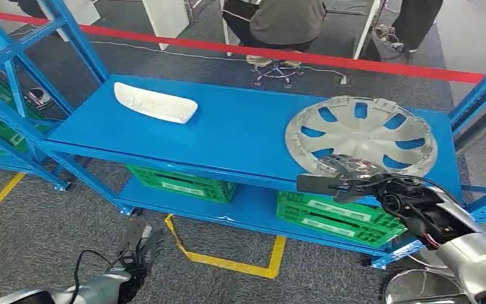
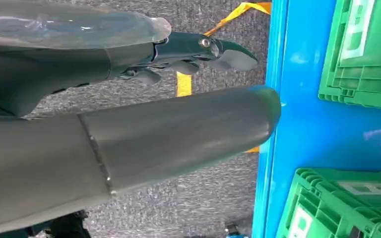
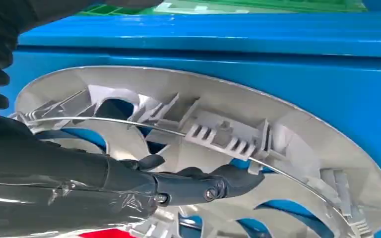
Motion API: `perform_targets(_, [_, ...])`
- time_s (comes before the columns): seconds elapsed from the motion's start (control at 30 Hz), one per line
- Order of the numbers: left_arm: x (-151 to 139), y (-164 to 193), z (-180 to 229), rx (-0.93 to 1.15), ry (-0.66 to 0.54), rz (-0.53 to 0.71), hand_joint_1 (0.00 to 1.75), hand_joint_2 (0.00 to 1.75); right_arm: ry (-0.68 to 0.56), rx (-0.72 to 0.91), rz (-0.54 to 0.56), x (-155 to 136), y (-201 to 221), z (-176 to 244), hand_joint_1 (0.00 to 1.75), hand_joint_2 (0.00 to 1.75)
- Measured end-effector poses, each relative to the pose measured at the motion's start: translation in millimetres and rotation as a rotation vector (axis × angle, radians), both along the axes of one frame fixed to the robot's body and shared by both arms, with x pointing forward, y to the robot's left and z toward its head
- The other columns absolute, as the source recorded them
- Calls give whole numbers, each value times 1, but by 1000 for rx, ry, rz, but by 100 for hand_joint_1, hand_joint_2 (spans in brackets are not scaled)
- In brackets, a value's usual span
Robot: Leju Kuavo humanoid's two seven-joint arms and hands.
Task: Take the parts from the cabinet and place them on the table.
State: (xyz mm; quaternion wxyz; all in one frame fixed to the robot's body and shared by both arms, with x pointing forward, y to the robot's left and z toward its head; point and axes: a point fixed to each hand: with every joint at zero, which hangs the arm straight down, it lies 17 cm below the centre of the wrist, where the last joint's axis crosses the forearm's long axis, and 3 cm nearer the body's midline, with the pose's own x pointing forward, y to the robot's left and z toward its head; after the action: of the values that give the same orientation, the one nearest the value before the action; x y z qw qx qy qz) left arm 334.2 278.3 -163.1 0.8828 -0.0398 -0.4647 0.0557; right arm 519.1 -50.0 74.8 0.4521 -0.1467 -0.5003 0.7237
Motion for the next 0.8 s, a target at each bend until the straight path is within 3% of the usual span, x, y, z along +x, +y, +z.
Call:
perform_targets(0.27, [1, 1, 0, -8, 0, 14, 0, 0, 120, 58, -18, -12, 6, -9, 0, 175])
perform_targets(0.8, [1, 2, 0, -8, -1, 17, 0, 0, 167, 111, 22, -29, 33, -11, 0, 175])
